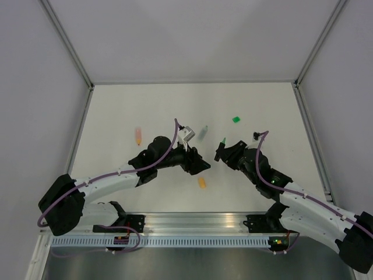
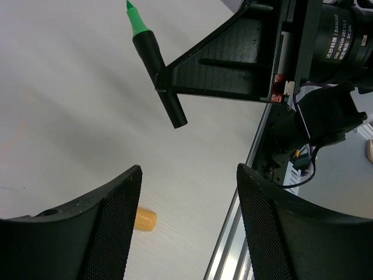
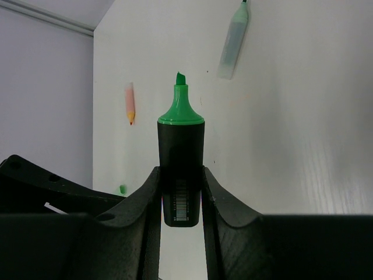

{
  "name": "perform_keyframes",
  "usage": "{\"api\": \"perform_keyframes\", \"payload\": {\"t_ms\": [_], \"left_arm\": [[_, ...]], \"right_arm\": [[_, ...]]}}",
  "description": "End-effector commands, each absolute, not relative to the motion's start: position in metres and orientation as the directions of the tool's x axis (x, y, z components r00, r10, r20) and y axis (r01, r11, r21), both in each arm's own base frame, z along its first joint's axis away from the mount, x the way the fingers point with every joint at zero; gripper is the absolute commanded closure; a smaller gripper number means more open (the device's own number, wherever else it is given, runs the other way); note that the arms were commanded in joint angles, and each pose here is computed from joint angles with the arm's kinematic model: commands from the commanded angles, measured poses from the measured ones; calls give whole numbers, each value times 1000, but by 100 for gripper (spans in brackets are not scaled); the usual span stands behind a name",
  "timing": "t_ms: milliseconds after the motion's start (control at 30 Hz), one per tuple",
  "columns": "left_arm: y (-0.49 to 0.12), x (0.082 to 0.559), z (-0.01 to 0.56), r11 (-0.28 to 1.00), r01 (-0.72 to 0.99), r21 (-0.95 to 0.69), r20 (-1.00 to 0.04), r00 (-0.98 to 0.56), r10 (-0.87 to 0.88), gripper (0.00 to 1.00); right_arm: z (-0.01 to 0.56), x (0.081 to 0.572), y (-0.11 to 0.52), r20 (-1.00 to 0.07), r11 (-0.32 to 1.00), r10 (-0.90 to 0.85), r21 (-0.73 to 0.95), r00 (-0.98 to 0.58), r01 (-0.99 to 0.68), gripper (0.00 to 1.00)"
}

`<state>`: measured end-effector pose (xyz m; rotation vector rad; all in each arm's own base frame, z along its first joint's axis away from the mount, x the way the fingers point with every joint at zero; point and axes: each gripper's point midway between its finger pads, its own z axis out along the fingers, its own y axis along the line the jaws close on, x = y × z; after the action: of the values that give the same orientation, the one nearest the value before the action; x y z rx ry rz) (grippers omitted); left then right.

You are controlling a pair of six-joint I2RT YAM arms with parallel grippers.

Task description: Insert the pens into the pen caps

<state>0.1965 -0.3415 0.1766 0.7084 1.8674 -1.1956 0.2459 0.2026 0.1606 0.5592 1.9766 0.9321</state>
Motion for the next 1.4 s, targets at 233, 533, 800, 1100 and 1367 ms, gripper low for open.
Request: {"api": "perform_keyframes", "payload": {"t_ms": [233,533,800,1100,1367], "left_arm": [[-355,210,190,440,797,-414,-881,-473,28,30],[-354,214,186,469,781,-412,-877,-480,30,34],[-354,219,183,487,769,-414,-874,-485,24,41],[-355,221,184,500,756,-422,-869,-494,14,68],[-359,199,200,389,803,-452,-867,-498,21,98]], "right_arm": [[202,254,233,-486,540,749,841,-451,-10,100],[206,243,245,-472,521,750,853,-463,-24,100],[206,239,257,-460,508,757,861,-465,-24,100],[202,236,270,-452,508,762,861,-464,-5,100],[225,232,266,-555,561,707,817,-438,-130,53]]}}
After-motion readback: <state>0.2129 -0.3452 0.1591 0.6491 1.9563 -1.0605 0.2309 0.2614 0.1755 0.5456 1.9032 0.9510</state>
